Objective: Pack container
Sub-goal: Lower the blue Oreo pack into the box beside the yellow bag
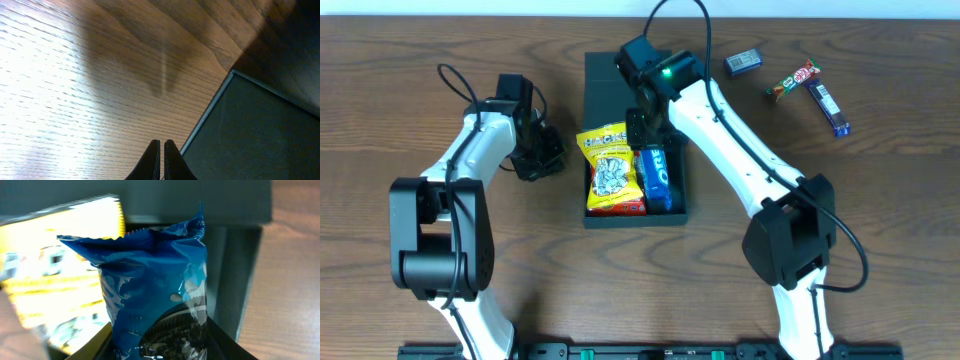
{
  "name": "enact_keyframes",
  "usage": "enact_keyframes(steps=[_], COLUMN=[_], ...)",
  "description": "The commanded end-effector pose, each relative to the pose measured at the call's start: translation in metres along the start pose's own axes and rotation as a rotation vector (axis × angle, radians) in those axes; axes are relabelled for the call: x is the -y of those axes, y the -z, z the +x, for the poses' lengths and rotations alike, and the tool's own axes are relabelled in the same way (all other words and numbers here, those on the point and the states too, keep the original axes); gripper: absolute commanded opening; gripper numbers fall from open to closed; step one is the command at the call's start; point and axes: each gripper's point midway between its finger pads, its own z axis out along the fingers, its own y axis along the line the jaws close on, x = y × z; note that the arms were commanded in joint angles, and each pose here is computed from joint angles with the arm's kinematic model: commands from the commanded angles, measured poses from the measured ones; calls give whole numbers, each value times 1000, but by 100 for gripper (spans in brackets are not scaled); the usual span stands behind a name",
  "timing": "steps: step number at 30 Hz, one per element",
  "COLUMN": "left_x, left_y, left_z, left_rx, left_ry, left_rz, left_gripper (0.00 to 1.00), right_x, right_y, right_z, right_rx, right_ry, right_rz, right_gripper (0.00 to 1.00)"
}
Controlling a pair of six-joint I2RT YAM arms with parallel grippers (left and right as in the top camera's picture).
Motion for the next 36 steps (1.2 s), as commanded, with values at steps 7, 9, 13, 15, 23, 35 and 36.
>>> enact_keyframes(steps=[7, 9, 13, 15, 23, 35, 36], left_x=[-1, -1, -1, -1, -1, -1, -1], left_y=[7, 7, 7, 7, 7, 7, 7], left_z=[-5, -4, -4, -4, -4, -4, -4], left_rx=[10, 10, 9, 9, 8, 9, 10], left_ry=[-6, -6, -6, -6, -6, -6, -6], left_rz=[23, 23, 23, 23, 23, 23, 23], left_gripper=[6, 6, 6, 6, 6, 7, 7], right_x=[15, 16, 17, 15, 10, 9, 10], right_y=[-43, -49, -58, -61, -63, -63, -62], right_z=[17, 17, 17, 13, -3, -1, -2], right_rx=[-42, -40, -32, -9, 77, 78, 80], right_ry=[-95, -94, -86, -77, -36, 5, 11], right_rz=[82, 79, 84, 79, 84, 86, 85], right_gripper=[28, 28, 28, 28, 29, 73, 69])
